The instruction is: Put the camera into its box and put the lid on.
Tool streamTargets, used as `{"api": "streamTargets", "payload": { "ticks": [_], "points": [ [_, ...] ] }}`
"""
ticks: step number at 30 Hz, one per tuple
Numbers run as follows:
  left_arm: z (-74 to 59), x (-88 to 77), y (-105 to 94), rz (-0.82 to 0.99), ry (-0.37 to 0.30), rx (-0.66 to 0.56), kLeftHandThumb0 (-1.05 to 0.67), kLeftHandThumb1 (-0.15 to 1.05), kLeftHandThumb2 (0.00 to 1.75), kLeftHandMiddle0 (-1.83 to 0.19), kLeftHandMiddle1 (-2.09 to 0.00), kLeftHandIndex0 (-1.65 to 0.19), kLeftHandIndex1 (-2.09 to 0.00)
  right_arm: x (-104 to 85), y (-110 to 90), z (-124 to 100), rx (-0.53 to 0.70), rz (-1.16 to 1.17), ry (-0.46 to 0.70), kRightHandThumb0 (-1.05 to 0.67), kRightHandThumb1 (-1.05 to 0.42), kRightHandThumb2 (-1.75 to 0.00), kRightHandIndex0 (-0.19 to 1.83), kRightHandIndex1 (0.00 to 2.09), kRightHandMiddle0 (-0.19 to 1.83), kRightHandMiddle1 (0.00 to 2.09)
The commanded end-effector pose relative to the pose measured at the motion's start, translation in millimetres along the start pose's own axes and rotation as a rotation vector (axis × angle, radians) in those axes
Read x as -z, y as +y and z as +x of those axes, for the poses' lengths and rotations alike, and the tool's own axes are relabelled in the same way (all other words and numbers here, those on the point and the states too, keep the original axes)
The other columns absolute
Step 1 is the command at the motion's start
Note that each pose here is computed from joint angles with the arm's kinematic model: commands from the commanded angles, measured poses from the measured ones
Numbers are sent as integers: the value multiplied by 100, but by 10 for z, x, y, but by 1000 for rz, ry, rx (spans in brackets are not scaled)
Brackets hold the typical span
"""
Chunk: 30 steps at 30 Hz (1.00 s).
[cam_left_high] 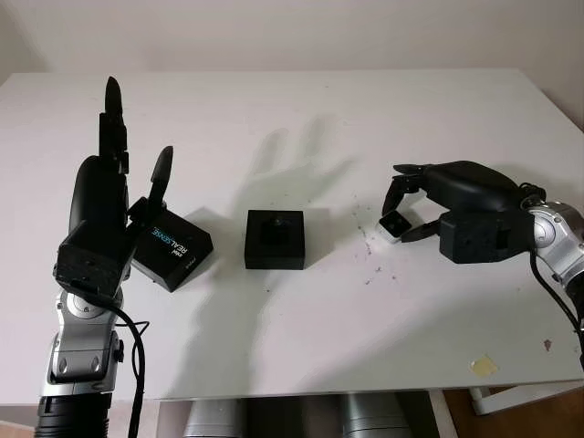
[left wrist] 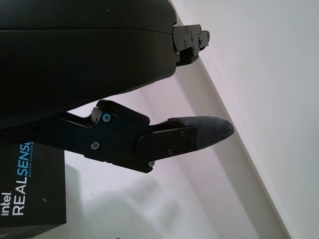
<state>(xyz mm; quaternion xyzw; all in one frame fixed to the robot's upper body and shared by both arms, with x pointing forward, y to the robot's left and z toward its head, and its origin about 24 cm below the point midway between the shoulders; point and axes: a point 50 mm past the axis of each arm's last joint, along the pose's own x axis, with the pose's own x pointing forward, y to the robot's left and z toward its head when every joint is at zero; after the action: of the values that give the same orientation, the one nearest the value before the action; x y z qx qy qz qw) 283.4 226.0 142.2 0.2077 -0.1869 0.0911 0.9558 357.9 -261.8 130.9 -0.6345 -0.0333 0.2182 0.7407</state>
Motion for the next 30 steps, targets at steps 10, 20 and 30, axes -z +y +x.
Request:
{"api": "streamTargets", "payload": {
  "ticks": [10, 20, 30],
  "points": [
    [-16, 11, 3, 18, 1, -6, -56, 105, 56, 14, -5, 15, -5, 15, 29, 1, -5, 92, 6, -44, -93, -5, 18, 5, 46, 124],
    [-21, 16, 20, 28, 12, -5, -59, 105, 55, 13, -6, 15, -5, -4, 84, 0, 7, 123, -9, -42, -95, -6, 19, 6, 40, 134],
    [-6, 11, 37, 32, 4, 0, -59, 105, 55, 13, -5, 15, -5, -21, 125, 4, 16, 123, -17, -42, -97, -6, 21, 6, 35, 140]
  ]
}}
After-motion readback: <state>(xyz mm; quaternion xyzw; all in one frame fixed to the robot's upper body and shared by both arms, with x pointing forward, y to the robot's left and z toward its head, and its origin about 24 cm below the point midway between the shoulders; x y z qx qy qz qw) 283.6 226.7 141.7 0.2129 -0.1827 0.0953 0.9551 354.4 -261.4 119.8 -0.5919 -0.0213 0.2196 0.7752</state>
